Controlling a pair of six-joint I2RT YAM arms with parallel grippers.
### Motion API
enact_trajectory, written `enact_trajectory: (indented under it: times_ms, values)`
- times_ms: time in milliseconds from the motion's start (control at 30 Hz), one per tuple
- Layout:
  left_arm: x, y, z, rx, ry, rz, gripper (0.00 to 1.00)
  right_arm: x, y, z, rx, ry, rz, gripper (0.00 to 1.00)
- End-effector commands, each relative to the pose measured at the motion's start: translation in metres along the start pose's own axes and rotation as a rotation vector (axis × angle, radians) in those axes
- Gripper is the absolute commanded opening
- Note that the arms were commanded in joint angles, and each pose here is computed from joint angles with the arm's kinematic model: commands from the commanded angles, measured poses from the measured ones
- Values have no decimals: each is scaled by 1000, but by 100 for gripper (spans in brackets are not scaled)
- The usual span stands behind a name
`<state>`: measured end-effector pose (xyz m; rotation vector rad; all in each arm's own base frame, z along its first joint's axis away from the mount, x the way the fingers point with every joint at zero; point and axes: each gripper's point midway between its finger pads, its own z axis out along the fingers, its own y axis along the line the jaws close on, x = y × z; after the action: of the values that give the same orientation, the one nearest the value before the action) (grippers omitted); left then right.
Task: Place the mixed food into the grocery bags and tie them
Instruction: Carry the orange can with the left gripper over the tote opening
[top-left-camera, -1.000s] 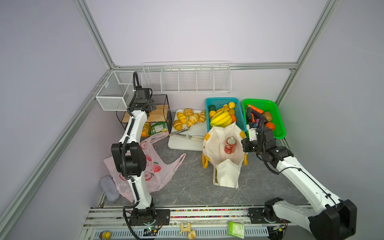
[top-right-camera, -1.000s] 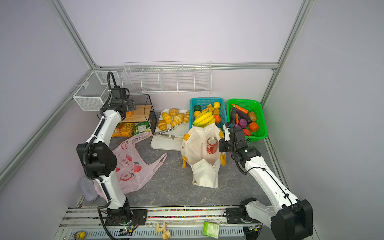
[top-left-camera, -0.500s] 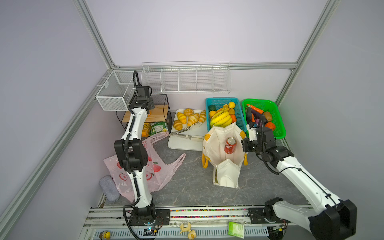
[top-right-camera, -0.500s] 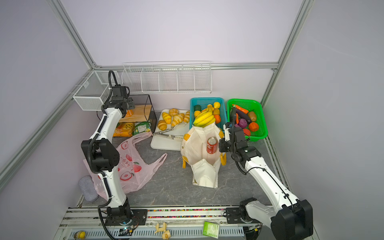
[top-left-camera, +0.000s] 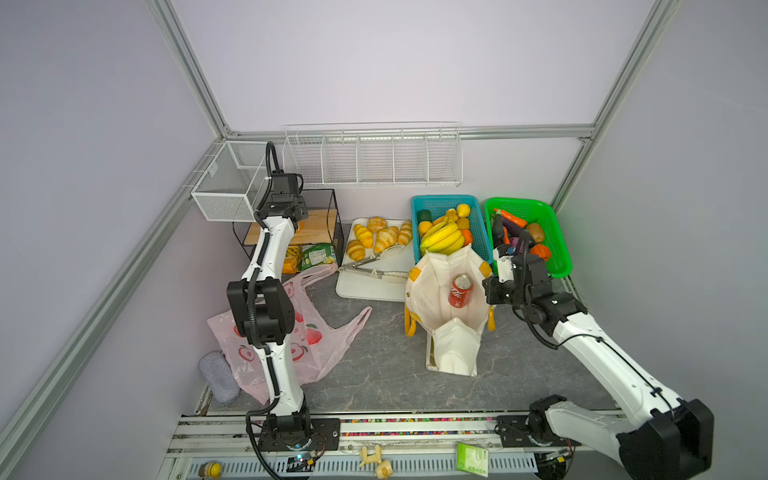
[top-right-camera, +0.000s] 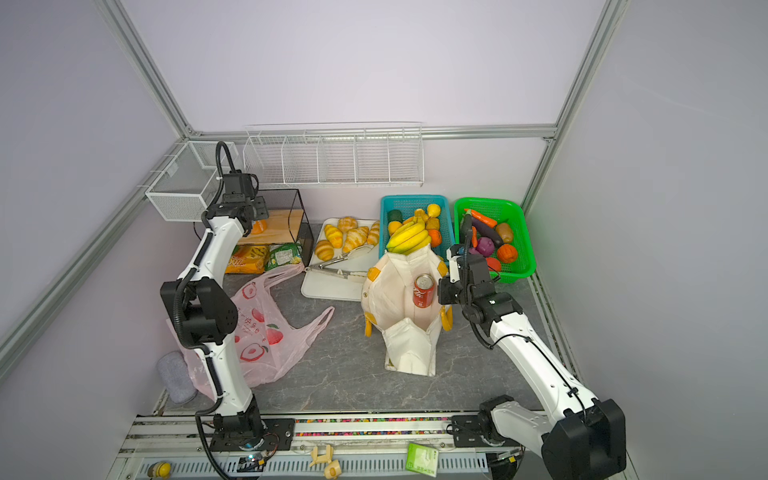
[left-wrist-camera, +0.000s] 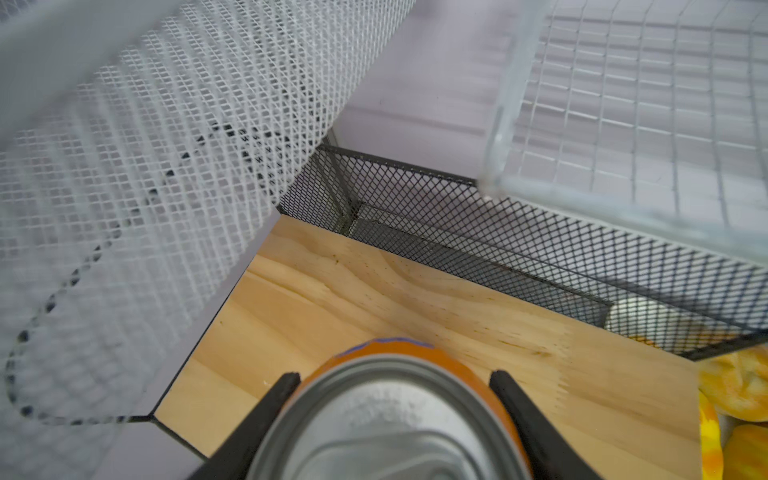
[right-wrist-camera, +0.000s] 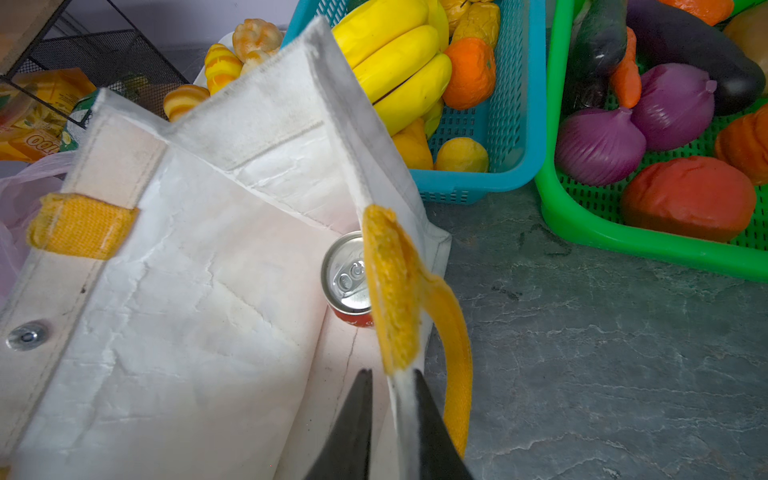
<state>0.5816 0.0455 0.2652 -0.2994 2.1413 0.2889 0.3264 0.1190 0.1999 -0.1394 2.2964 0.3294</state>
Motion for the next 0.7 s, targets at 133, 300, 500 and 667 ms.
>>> enact_trajectory:
  times_ms: [133, 300, 500, 667]
  values:
    - [-34, -9, -96, 26, -169, -12, 46, 4, -3, 6, 4, 8, -13, 20]
    - [-33, -32, -175, 123, -292, -15, 44, 4, -3, 7, 4, 7, -11, 20]
    - [-15, -89, -288, 380, -437, 17, 42, 3, -3, 8, 4, 10, -6, 19]
    - [32, -167, -364, 713, -470, 66, 40, 2, -4, 6, 6, 1, -3, 19]
